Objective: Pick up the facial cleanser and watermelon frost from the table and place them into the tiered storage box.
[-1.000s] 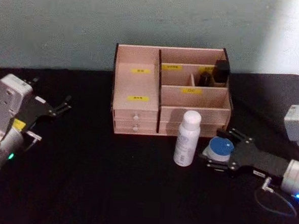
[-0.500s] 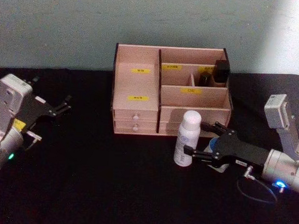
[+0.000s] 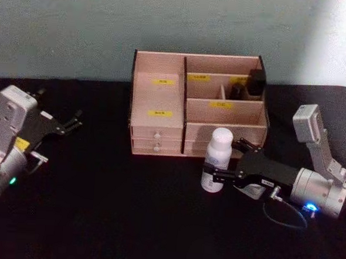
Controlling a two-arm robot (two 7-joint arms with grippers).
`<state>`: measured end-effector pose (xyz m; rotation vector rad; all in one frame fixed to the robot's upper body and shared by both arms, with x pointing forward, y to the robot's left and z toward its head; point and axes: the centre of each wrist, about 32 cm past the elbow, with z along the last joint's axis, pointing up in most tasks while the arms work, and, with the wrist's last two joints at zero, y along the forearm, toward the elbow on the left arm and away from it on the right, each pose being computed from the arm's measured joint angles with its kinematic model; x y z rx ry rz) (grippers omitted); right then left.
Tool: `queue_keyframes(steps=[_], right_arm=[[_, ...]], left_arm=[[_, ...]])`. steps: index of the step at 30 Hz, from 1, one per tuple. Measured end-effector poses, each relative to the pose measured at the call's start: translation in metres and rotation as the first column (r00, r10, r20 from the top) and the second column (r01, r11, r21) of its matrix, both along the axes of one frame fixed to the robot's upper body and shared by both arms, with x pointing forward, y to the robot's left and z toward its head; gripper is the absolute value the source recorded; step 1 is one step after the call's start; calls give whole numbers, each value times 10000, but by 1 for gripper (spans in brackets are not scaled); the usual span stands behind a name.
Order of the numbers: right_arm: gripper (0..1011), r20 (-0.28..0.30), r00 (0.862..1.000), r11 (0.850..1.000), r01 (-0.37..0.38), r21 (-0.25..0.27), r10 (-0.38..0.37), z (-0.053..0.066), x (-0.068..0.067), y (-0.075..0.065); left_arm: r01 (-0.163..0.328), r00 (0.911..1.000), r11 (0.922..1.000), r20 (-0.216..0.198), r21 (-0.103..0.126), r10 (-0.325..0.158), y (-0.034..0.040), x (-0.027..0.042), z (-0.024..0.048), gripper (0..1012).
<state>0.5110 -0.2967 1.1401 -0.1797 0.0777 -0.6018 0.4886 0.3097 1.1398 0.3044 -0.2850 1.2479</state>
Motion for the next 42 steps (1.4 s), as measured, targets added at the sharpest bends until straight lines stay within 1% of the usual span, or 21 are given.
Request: queue_keyframes(steps=[17, 18, 19, 26, 28, 29, 30, 31, 33, 42], right_arm=[[991, -24, 10000, 10000, 7, 16, -7, 0, 2, 1], [953, -22, 10000, 10000, 6, 16, -6, 0, 2, 0], [953, -22, 10000, 10000, 6, 16, -6, 0, 2, 0], [786, -13, 10000, 10000, 0, 17, 0, 1, 1, 0], [707, -12, 10000, 10000, 0, 17, 0, 1, 0, 0], [707, -9, 10000, 10000, -1, 19, 1, 1, 0, 1], [650, -8, 10000, 10000, -2, 19, 2, 1, 0, 1], [615, -8, 10000, 10000, -2, 18, 2, 1, 0, 1], [592, -6, 10000, 10000, -2, 18, 2, 1, 0, 0], [590, -4, 10000, 10000, -3, 19, 3, 1, 0, 1]], left_arm=[[0, 10000, 10000, 0, 0, 0, 0, 0, 0, 1001], [0, 10000, 10000, 0, 0, 0, 0, 0, 0, 1001], [0, 10000, 10000, 0, 0, 0, 0, 0, 0, 1001], [0, 10000, 10000, 0, 0, 0, 0, 0, 0, 1001], [0, 10000, 10000, 0, 0, 0, 0, 0, 0, 1001], [0, 10000, 10000, 0, 0, 0, 0, 0, 0, 1001], [0, 10000, 10000, 0, 0, 0, 0, 0, 0, 1001], [0, 10000, 10000, 0, 0, 0, 0, 0, 0, 1001], [0, 10000, 10000, 1, 0, 0, 0, 0, 0, 1002], [0, 10000, 10000, 0, 0, 0, 0, 0, 0, 1001]])
